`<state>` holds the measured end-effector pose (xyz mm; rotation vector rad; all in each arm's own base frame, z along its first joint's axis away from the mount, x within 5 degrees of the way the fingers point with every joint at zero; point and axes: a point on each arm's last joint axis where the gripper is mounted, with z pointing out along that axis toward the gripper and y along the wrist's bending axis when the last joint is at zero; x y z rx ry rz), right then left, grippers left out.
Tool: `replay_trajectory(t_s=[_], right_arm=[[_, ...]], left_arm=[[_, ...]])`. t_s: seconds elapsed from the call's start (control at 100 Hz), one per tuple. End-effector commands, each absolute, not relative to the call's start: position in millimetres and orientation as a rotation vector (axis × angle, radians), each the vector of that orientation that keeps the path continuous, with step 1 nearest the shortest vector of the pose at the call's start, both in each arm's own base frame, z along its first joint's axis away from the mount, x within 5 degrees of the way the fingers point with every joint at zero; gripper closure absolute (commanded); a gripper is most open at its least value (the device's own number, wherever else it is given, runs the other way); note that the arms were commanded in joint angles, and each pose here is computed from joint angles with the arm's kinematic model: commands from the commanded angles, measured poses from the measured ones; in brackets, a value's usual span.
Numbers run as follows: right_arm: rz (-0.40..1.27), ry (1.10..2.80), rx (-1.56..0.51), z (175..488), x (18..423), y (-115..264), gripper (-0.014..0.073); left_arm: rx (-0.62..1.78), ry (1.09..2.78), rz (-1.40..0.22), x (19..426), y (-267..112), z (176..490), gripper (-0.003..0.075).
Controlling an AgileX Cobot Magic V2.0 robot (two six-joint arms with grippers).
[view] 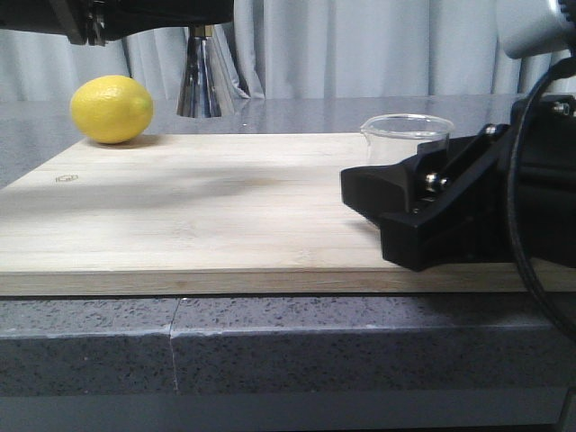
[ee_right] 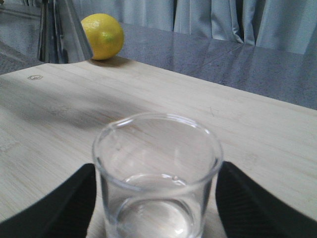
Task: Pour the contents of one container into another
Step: 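Reach the right gripper to the glass beaker and grasp it, then lift the beaker with the right gripper above the jigger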
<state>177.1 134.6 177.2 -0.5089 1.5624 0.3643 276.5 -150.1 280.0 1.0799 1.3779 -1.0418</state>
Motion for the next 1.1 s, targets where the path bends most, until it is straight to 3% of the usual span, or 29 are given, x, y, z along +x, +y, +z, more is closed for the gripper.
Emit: replay_trajectory(t_s=[0.0,0.18,0.67,1.09], right_arm=[[0.385,1.438,-0.480,192,176,135,0.0223],[0.385,1.430,-0.478,192,176,135,0.0272],[0.339,1.418,-0.359,197,180,125,0.0272],[0.397,1.388,-0.219,247,188,123,0.0272]], left_arm=[[1.014,1.225,-1.109,269,-152,313,0.0491],[1.014,1.225,-1.109,269,-152,313,0.0491],[1.014,1.225,-1.109,269,-152,313,0.0491],[1.014,1.225,-1.109,269,-152,313,0.0491]])
